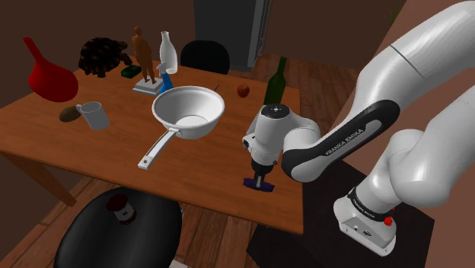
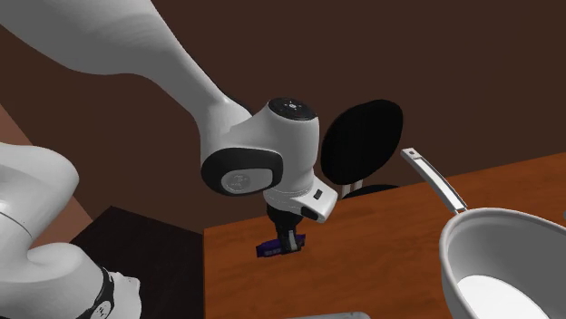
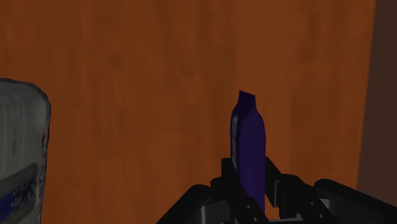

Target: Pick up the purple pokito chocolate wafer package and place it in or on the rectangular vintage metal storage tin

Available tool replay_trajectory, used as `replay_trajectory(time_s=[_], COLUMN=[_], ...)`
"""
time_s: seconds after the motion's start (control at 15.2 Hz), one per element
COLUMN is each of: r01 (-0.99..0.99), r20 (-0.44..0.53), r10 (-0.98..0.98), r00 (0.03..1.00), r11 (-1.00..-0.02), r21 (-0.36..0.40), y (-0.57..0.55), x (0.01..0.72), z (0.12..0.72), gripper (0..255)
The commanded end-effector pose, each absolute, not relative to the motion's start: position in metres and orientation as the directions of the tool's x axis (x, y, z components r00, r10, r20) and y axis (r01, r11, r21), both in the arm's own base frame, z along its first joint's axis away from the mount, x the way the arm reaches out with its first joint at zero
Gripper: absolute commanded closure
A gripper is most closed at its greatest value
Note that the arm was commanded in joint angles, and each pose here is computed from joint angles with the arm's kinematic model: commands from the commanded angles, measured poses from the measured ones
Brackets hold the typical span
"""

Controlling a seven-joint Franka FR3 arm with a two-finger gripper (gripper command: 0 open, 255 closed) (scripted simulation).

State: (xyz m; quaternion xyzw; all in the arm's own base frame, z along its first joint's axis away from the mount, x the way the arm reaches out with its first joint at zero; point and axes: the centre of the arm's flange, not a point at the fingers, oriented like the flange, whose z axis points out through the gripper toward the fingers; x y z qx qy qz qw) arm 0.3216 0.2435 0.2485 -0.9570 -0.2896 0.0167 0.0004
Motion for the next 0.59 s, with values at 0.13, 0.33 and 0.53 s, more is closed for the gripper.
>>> replay_trajectory(time_s=[0.13,0.33,0.53], r01=[0.554,0.554,0.554], r20=[-0.033,-0.032,-0.032], r10=[0.554,0.554,0.554], r00=[0.832,0.832,0.832], r11=[-0.832,-0.832,-0.832], r21=[-0.011,-0.011,-0.011], y=[0.243,0.243,0.243], x=[0.322,0.321,0.321], z=[0.248,0.253,0.269], gripper=[255,255,255])
